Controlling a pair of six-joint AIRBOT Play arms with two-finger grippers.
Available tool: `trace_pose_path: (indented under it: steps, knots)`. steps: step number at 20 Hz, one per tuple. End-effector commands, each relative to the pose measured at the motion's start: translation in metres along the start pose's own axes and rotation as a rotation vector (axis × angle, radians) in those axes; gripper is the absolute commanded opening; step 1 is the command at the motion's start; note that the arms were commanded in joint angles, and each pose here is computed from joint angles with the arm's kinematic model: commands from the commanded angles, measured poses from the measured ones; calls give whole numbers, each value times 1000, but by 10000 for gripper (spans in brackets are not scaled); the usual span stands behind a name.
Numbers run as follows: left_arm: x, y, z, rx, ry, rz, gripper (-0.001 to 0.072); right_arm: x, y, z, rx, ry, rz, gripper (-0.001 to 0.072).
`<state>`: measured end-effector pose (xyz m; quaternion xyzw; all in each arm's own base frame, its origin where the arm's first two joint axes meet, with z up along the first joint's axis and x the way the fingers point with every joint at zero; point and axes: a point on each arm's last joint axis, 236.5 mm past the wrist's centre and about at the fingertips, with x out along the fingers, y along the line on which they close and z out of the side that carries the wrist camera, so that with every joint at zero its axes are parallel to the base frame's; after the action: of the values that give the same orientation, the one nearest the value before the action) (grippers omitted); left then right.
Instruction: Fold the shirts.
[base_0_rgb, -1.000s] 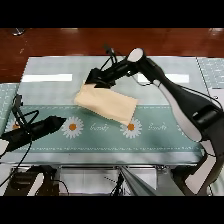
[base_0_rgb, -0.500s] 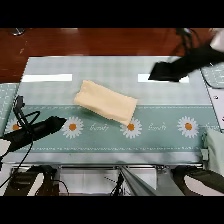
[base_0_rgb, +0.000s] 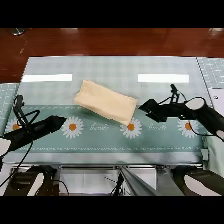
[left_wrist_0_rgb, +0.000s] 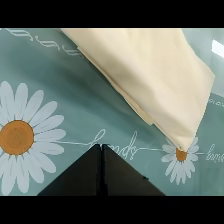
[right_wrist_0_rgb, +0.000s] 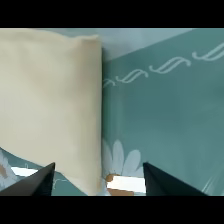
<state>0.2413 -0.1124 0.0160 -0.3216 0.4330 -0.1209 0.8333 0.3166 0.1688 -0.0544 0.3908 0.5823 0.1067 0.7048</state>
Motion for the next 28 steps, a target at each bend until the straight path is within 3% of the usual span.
trace_pose_path:
  steps: [1, 6, 7, 8, 9, 16, 19, 23, 28]
  knots:
    - [1, 1, -1, -1, 9, 2, 23, 44, 10, -17, -6, 170, 53, 626]
    - [1, -1, -3, -7, 16, -5, 23, 86, 26, -20, -63, 303, 58, 621]
    - [1, -1, -4, -8, 17, -7, 23, 91, 32, -23, -70, 329, 67, 533]
    - [1, -2, -4, -9, 17, -8, 23, 93, 39, -25, -101, 347, 78, 317]
    - [1, -2, -4, -9, 17, -8, 23, 93, 50, -24, -169, 347, 100, 33]
    - [1, -2, -3, -9, 17, -8, 23, 6, 168, 55, -579, 225, 54, 20]
    - [1, -2, -4, -9, 18, -8, 23, -55, 204, 97, -659, 69, -20, 20]
    - [1, -2, -4, -9, 18, -8, 23, -150, 202, 144, -580, -93, -71, 20]
    - [1, -2, -4, -9, 18, -8, 23, -266, 135, 172, -381, -245, -154, 20]
